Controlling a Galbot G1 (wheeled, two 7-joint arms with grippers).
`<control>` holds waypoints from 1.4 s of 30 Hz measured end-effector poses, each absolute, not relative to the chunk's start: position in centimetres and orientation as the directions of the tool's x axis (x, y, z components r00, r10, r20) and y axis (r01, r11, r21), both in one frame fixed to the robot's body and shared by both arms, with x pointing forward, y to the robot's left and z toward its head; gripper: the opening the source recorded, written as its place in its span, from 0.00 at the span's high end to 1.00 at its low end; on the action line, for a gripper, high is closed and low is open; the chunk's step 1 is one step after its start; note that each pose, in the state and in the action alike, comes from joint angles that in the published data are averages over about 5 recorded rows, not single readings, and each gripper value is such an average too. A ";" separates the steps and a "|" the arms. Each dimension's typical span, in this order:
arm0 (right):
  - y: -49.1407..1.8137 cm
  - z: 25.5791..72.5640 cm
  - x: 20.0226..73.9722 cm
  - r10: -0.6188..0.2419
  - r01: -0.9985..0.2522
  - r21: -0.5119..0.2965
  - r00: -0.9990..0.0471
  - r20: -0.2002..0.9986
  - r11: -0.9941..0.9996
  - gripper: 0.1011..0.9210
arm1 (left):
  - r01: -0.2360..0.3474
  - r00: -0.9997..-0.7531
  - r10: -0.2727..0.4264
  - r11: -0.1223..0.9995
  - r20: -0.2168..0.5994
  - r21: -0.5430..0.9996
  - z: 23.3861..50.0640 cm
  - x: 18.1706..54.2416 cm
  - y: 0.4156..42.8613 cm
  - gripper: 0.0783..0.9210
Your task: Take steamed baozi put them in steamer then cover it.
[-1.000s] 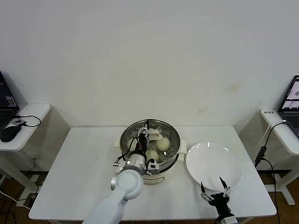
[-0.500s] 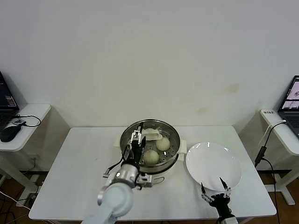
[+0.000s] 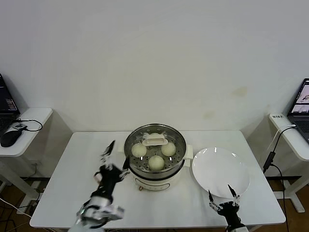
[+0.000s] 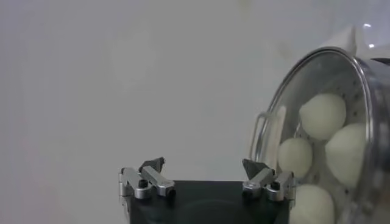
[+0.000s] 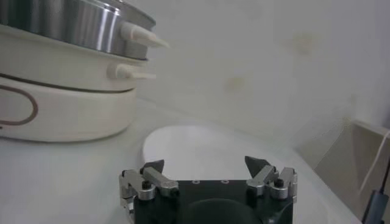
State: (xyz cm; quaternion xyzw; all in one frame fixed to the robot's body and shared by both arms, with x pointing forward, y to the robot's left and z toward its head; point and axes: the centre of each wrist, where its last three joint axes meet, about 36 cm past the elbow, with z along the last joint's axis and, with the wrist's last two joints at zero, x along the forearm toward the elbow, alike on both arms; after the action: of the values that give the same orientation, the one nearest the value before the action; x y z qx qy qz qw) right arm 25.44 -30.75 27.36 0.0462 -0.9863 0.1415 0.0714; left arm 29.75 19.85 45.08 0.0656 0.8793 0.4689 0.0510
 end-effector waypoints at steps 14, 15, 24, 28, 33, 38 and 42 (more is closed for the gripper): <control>-31.0 28.5 23.8 -0.114 -0.150 -0.247 -0.981 0.154 0.957 0.12 | 0.025 -0.999 0.016 0.974 0.039 0.227 38.4 23.7 26.4 0.12; -31.0 28.6 23.6 -0.118 -0.155 -0.245 -0.981 0.157 0.957 0.12 | 0.011 -0.999 0.003 0.980 0.042 0.197 38.1 23.5 26.6 0.12; -30.5 29.3 22.6 -0.150 -0.190 -0.232 -0.972 0.180 0.954 0.12 | -0.088 -0.994 -0.090 0.995 0.057 0.042 35.7 22.8 28.0 0.12; -30.1 29.6 22.5 -0.158 -0.196 -0.227 -0.972 0.176 0.954 0.12 | -0.103 -0.993 -0.104 0.995 0.056 0.009 35.2 23.1 28.3 0.12; -29.5 29.8 22.5 -0.167 -0.202 -0.214 -0.971 0.172 0.956 0.12 | -0.103 -0.993 -0.102 0.995 0.060 -0.013 34.7 23.2 28.4 0.12; -29.2 30.2 22.3 -0.174 -0.210 -0.208 -0.969 0.177 0.955 0.12 | -0.103 -0.993 -0.102 0.994 0.061 -0.020 34.2 23.2 28.4 0.12; -29.2 30.5 22.1 -0.177 -0.215 -0.210 -0.967 0.185 0.954 0.12 | -0.104 -0.993 -0.103 0.994 0.055 -0.019 33.9 23.3 28.5 0.12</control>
State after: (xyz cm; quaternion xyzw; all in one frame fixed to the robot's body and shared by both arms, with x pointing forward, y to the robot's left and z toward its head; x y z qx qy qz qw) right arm 22.15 -29.19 30.45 0.0996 -0.9849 0.1151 0.0821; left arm 23.31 28.51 33.92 -0.0520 0.9982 -0.0111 -0.0269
